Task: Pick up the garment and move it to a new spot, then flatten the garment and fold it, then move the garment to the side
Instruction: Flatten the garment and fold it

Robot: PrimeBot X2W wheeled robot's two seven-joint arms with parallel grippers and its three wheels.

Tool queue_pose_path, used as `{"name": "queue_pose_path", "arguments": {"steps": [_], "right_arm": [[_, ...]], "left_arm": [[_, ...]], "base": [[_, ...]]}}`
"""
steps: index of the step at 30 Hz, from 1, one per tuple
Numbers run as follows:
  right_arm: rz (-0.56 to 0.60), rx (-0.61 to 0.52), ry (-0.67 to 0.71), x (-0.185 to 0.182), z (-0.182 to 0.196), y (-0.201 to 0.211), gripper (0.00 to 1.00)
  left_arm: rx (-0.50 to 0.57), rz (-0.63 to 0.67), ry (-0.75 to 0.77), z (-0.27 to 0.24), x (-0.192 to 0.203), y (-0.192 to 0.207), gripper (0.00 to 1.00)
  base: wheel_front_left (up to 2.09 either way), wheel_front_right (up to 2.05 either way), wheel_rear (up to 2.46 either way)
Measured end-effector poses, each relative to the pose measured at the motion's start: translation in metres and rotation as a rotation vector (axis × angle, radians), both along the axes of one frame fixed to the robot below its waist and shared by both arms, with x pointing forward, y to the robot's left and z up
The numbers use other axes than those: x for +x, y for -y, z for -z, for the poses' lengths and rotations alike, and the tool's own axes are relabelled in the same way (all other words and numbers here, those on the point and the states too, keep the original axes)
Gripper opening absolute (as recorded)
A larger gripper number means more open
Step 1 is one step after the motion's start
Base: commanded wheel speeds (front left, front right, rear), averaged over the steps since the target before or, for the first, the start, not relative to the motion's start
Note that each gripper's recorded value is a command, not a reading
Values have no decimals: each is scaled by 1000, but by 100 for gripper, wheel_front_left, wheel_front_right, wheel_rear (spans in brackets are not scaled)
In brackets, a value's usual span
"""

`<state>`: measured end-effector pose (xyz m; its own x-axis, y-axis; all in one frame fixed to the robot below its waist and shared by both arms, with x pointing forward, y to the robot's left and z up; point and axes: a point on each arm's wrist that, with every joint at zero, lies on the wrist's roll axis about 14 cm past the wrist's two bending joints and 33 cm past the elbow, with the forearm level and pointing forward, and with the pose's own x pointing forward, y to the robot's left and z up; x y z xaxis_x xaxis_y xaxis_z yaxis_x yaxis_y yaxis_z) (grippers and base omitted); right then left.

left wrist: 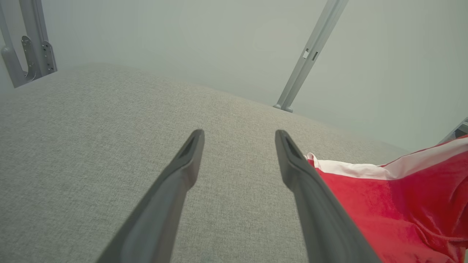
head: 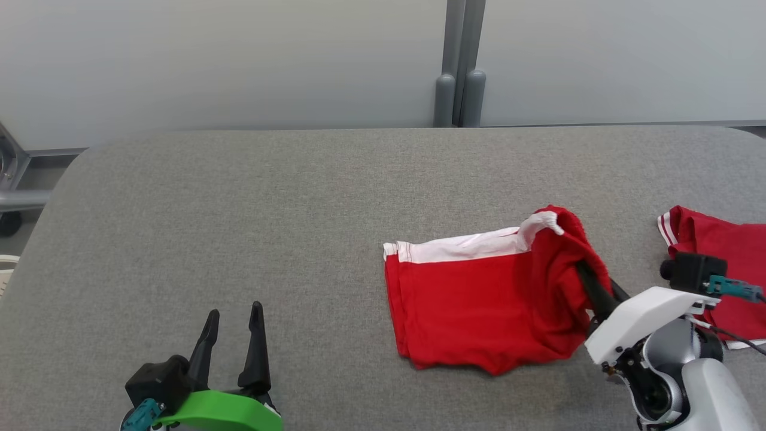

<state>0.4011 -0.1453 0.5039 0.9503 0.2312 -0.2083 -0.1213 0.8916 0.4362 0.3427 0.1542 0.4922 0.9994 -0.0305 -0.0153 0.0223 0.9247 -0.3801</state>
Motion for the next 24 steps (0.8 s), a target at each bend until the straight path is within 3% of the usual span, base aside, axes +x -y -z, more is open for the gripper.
{"name": "queue_pose_path", "arguments": {"steps": [12,24], "right_arm": [[-208,86,-3,-8,12,-85,0],[-277,62,-70,3,52,-126,0]], "left_arm": [[-11,-38,9,-4,-9,-11,100],[-23,-86,-2,0,-17,-24,100]], "base": [[0,0,0],[0,0,0]]}}
